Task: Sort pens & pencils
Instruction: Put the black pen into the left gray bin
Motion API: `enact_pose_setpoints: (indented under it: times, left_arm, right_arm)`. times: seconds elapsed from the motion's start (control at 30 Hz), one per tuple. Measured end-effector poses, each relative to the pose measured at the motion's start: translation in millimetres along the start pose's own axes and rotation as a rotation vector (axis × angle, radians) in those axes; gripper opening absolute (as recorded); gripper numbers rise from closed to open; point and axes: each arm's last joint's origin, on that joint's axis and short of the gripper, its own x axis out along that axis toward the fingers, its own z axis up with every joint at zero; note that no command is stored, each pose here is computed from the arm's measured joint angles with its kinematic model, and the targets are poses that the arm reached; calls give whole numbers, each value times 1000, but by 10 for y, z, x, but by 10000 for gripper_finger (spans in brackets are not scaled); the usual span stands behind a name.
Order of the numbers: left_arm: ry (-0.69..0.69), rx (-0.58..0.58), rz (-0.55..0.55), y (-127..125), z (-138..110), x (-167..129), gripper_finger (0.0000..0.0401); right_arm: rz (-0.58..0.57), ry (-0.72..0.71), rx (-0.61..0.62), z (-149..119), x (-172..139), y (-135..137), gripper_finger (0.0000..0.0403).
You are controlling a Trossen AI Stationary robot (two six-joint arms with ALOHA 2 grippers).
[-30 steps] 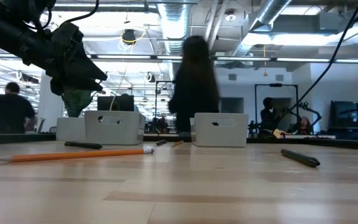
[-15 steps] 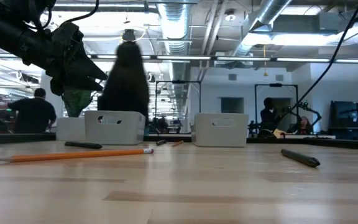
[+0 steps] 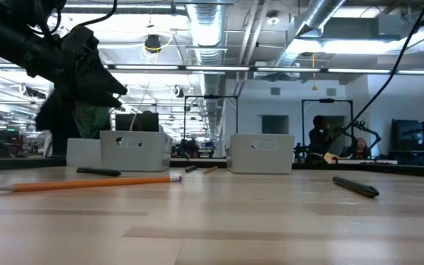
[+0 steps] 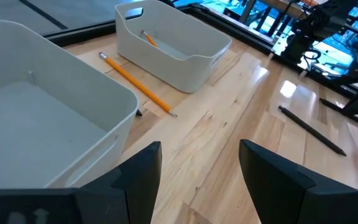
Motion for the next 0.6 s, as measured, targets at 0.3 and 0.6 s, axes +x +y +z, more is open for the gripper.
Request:
enact_pose_setpoints:
  times: [0.3, 0.6]
  left_arm:
    - [0, 3, 0, 0, 0, 0, 206]
    - [3, 5, 2, 2, -3, 0, 206]
  right_arm:
    - [35, 13, -1, 33, -93, -30, 62]
    - [88, -24, 2, 127, -225, -64, 62]
